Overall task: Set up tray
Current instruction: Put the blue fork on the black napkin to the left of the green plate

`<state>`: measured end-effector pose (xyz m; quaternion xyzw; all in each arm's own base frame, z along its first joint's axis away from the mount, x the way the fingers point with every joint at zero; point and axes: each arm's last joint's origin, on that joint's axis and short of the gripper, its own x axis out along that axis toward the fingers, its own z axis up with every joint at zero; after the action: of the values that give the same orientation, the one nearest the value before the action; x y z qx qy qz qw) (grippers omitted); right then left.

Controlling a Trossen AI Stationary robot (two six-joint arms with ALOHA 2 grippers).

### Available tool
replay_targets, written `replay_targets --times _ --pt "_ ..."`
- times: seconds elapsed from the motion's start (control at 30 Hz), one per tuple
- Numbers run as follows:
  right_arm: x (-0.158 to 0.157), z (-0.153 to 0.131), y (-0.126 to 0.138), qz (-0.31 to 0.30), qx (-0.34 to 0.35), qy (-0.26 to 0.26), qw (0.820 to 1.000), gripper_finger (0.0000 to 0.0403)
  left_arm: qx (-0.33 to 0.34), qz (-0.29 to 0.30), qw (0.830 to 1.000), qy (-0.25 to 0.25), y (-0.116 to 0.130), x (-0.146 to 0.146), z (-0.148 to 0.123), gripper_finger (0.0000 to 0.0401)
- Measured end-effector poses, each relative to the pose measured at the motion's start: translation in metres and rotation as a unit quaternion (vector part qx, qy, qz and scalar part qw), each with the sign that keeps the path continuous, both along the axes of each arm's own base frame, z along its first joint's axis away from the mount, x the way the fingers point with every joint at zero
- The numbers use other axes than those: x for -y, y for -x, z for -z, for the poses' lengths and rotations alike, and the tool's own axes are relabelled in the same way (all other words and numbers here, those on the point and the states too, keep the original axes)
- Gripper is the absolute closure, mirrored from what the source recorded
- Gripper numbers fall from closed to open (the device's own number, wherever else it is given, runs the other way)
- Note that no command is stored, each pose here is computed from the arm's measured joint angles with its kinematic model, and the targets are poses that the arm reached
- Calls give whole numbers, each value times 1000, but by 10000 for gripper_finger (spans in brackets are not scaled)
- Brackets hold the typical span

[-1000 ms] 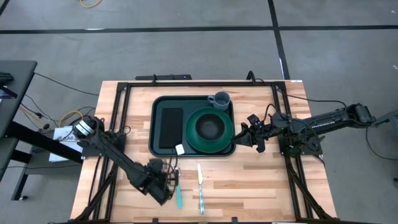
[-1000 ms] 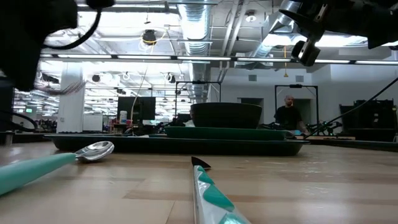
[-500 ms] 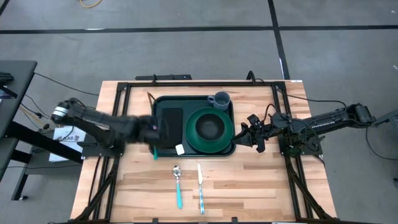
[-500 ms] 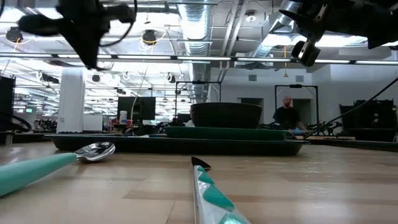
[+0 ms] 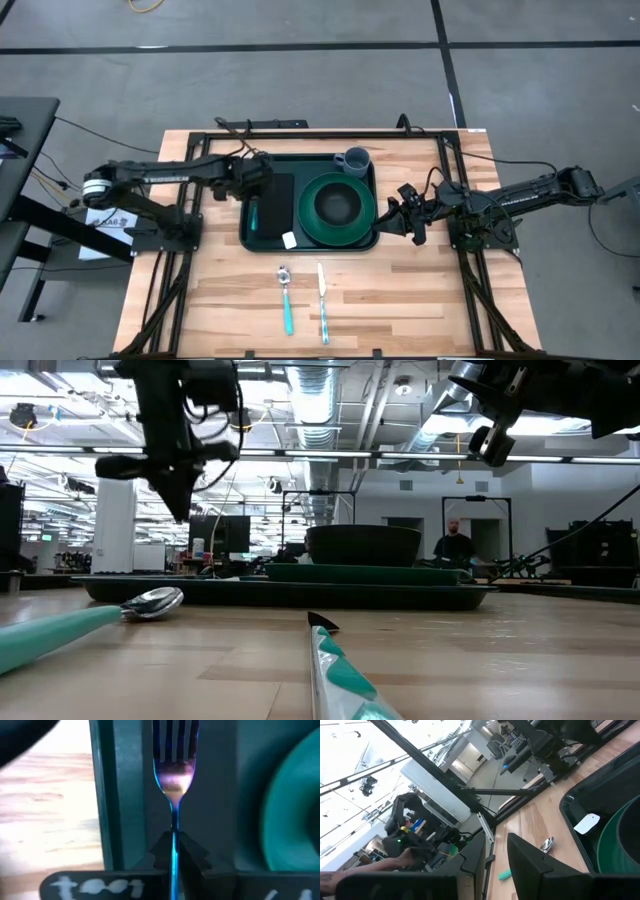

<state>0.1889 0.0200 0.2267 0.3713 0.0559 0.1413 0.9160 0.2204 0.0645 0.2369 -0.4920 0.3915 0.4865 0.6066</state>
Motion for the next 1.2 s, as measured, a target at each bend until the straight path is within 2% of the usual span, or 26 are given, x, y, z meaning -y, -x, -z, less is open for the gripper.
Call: replay_targets --times 0.3,0.63,0.8,0.93,1.2 --pt "0 1 0 0 -4 0 1000 329 -35 32 998 47 -16 -32 34 401" --pt "0 1 0 -1 -5 1 1000 329 -52 36 995 76 -33 -44 68 401" --pt "0 1 0 -1 -6 1 1000 329 -58 29 996 61 -33 -47 69 401" --pt "0 2 0 -1 -8 1 1000 329 -51 35 995 76 -31 -51 70 400" --pt "0 2 0 -1 -9 1 1000 329 -51 33 995 76 -31 -51 70 399"
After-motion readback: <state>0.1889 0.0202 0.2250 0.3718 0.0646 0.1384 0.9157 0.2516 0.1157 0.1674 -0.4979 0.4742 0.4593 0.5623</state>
